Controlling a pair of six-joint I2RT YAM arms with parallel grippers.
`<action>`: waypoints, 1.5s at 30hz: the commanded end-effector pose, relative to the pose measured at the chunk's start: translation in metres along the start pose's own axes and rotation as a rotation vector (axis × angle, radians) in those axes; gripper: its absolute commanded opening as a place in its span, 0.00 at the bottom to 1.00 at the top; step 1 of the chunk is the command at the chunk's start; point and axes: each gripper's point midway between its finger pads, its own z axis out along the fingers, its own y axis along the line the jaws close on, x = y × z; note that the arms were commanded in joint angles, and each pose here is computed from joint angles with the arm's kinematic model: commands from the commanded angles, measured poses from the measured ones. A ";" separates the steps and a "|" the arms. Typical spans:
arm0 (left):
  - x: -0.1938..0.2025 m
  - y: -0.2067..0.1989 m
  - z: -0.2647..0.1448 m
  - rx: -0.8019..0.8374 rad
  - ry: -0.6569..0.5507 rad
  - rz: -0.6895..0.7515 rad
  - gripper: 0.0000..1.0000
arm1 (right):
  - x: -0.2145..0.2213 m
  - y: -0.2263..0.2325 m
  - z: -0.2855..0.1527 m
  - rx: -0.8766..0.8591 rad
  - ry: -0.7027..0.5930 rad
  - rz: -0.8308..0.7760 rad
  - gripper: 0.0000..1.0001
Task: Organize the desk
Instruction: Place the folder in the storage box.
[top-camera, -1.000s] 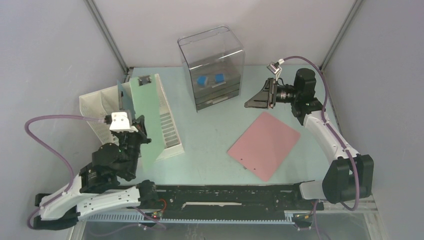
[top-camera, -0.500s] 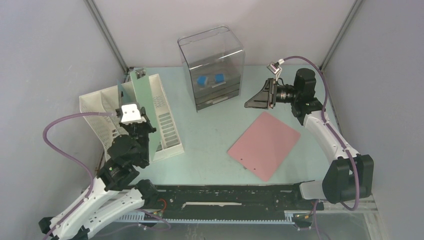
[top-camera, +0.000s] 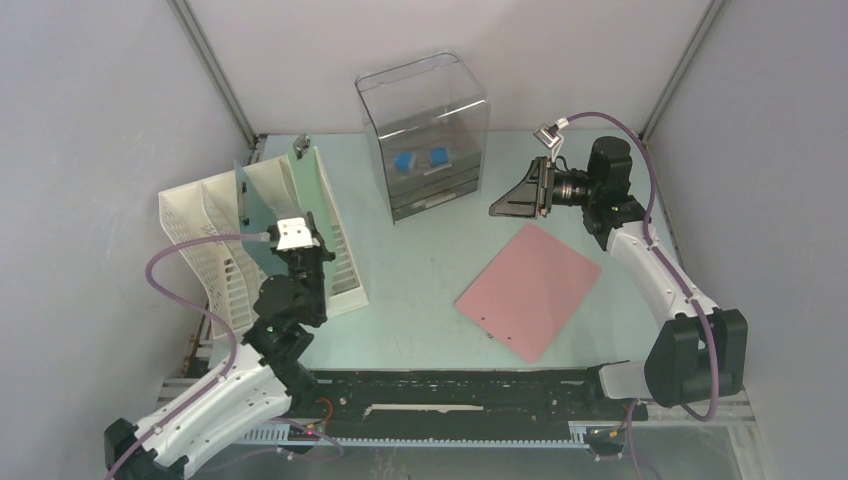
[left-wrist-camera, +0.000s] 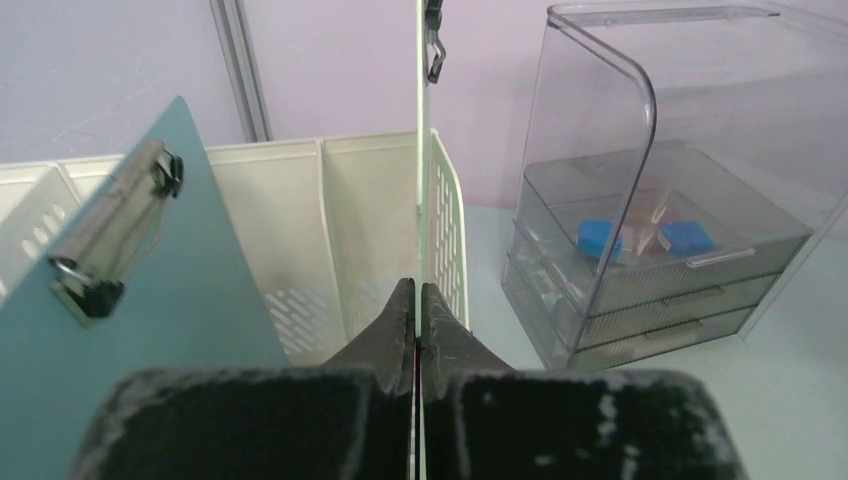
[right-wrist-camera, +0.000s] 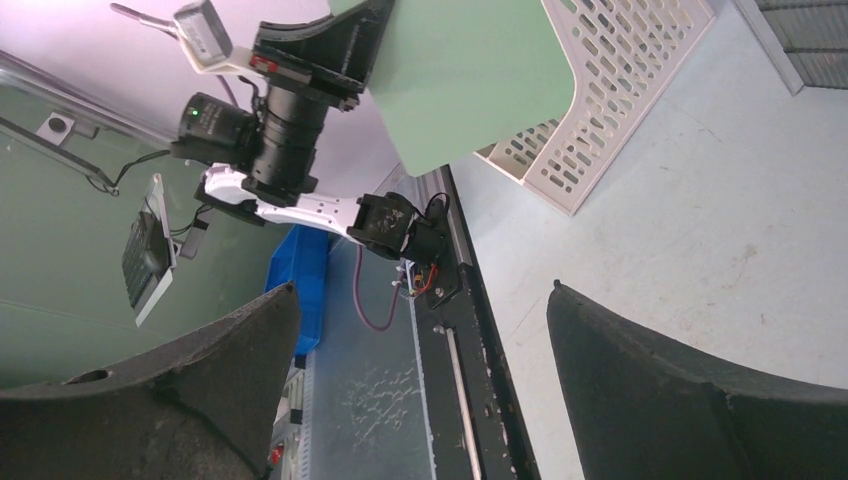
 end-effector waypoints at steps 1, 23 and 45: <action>-0.013 0.006 0.006 -0.053 -0.125 -0.075 0.00 | -0.001 0.009 -0.002 -0.018 0.003 -0.042 1.00; 0.012 -0.007 -0.002 0.016 0.218 -0.227 0.99 | -0.001 0.004 -0.002 -0.017 0.007 -0.029 1.00; 0.003 -0.005 0.029 -0.025 0.532 -0.300 0.58 | -0.002 0.007 -0.006 -0.019 0.002 -0.032 1.00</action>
